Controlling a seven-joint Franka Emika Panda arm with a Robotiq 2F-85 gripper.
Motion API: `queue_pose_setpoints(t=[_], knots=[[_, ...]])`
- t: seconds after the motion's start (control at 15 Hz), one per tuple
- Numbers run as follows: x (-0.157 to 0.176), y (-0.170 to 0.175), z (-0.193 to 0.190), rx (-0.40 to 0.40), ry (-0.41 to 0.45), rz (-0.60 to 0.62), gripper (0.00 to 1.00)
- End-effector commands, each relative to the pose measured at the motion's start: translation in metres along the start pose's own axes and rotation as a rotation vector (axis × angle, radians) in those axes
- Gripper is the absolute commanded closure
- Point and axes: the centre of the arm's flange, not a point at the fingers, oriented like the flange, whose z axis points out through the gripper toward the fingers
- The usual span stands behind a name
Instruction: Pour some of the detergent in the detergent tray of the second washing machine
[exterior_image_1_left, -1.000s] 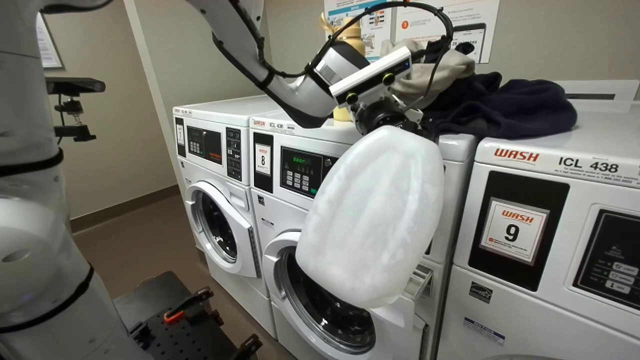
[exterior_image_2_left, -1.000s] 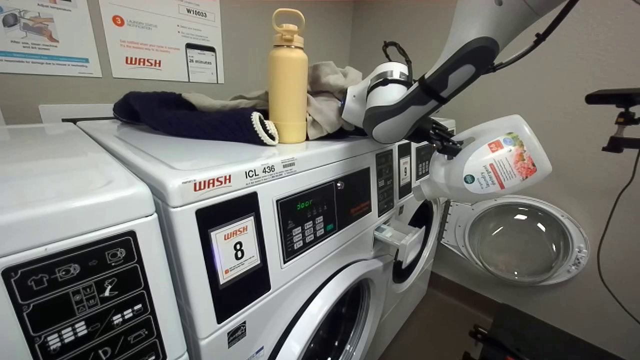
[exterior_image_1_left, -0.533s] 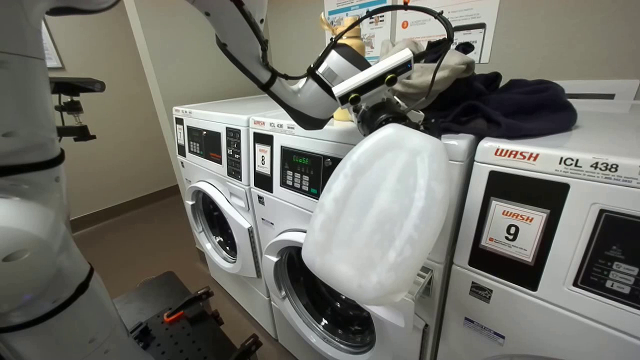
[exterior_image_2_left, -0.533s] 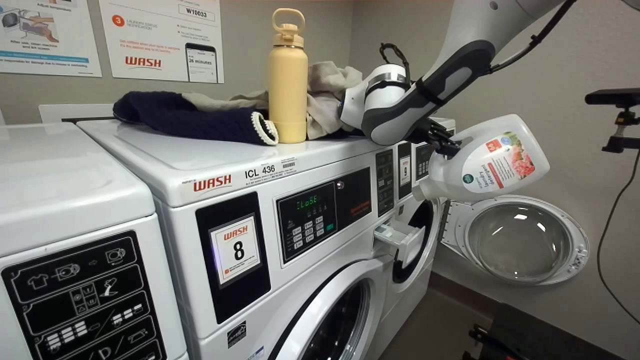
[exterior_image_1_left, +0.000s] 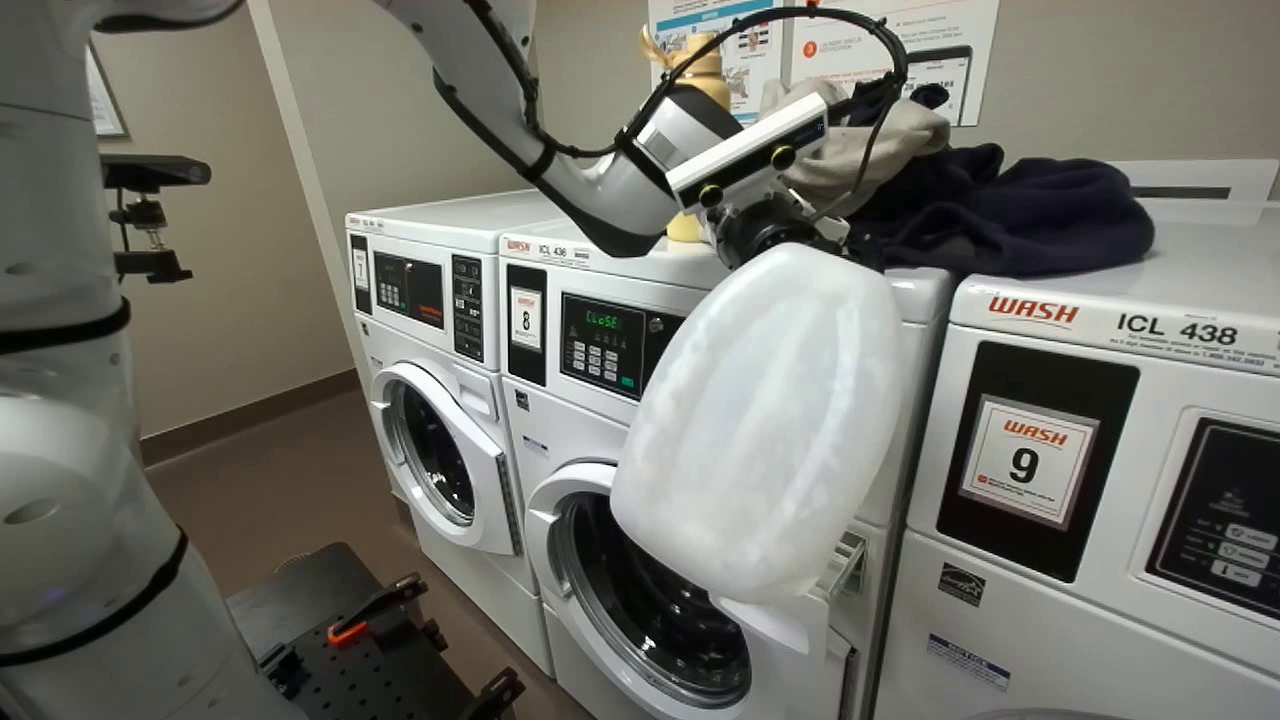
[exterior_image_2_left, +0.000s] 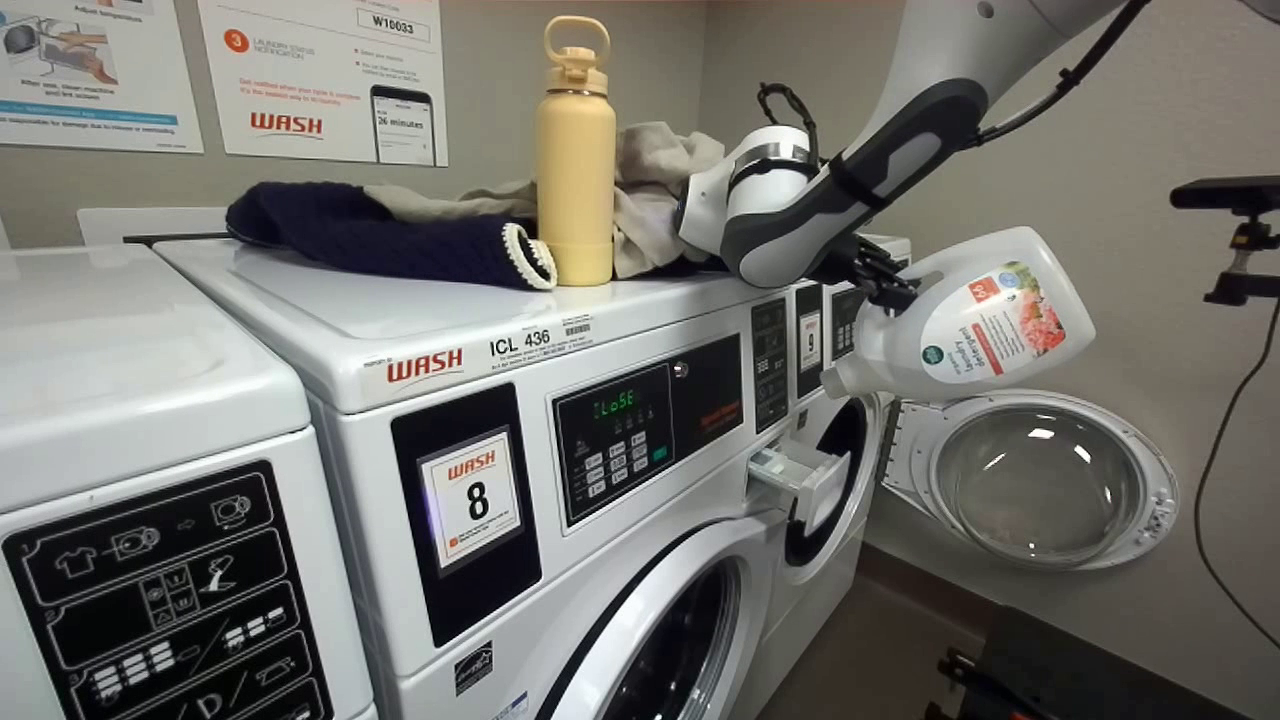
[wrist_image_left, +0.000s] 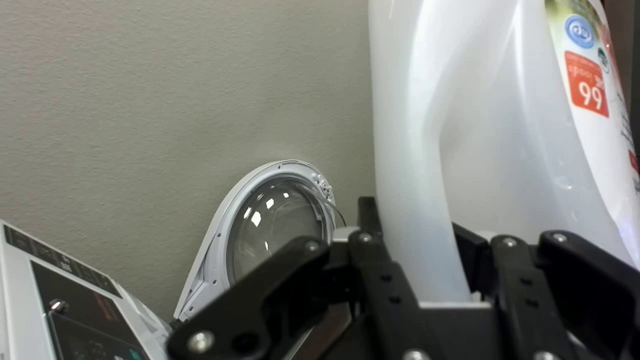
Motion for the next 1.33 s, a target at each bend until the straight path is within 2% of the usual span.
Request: queue_pose_setpoints(t=[0.0, 0.33, 0.93, 1.27], knots=[[-0.021, 0.008, -0.008, -0.006, 0.02, 0.04, 0.91], [-0.036, 0.007, -0.004, 0.019, 0.069, 0.145, 0.91], [-0.101, 0.004, 0.002, 0.109, 0.273, 0.388, 0.91], [-0.139, -0.014, -0.003, 0.148, 0.397, 0.455, 0.91]])
